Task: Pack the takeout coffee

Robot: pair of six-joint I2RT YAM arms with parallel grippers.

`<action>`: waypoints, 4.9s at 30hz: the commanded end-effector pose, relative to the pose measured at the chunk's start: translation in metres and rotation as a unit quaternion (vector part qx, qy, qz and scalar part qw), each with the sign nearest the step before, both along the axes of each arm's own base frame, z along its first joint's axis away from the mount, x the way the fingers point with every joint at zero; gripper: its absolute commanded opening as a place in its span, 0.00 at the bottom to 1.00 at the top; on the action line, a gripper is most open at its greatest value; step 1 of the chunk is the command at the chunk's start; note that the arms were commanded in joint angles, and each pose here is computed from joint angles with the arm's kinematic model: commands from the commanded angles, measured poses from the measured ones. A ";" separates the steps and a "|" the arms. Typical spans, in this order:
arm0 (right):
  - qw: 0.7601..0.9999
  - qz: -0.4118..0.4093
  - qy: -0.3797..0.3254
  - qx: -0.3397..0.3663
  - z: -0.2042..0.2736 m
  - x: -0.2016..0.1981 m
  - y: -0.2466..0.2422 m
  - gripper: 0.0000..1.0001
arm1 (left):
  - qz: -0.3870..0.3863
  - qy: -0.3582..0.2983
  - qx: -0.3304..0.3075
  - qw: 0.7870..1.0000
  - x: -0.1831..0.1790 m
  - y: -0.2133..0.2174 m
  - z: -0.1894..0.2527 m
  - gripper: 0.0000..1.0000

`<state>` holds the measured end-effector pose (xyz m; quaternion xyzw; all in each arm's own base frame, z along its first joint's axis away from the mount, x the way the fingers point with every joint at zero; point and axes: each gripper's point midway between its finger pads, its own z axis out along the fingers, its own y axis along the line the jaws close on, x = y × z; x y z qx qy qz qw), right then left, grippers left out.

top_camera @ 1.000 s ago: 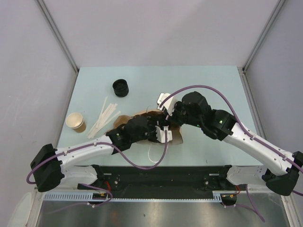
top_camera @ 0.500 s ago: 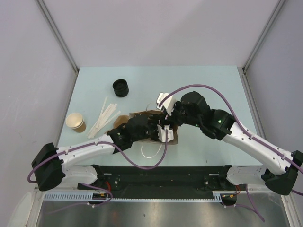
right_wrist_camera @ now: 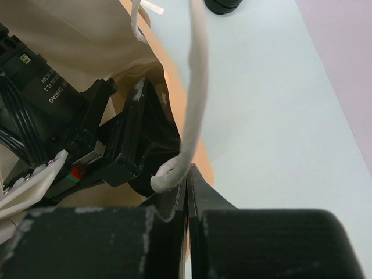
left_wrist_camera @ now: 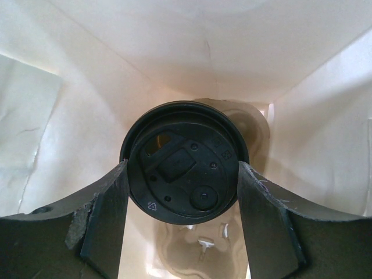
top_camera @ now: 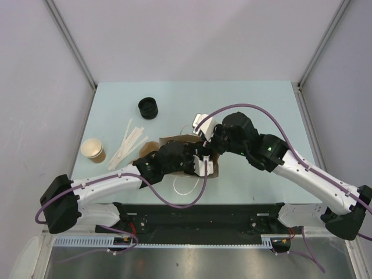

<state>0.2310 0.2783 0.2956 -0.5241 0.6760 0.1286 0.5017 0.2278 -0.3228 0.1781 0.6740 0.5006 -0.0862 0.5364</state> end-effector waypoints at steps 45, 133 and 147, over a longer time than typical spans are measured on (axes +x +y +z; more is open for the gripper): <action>0.997 0.011 0.018 0.069 0.001 0.060 0.002 0.00 | 0.002 0.217 0.147 0.965 0.036 0.006 -0.065 0.21; 0.991 0.009 0.120 0.065 -0.028 0.106 -0.024 0.00 | 0.037 0.157 0.003 0.987 0.069 -0.013 0.074 0.99; 0.993 0.013 0.107 0.054 -0.027 0.107 -0.029 0.00 | 0.063 0.171 -0.063 0.981 0.068 0.004 0.148 0.99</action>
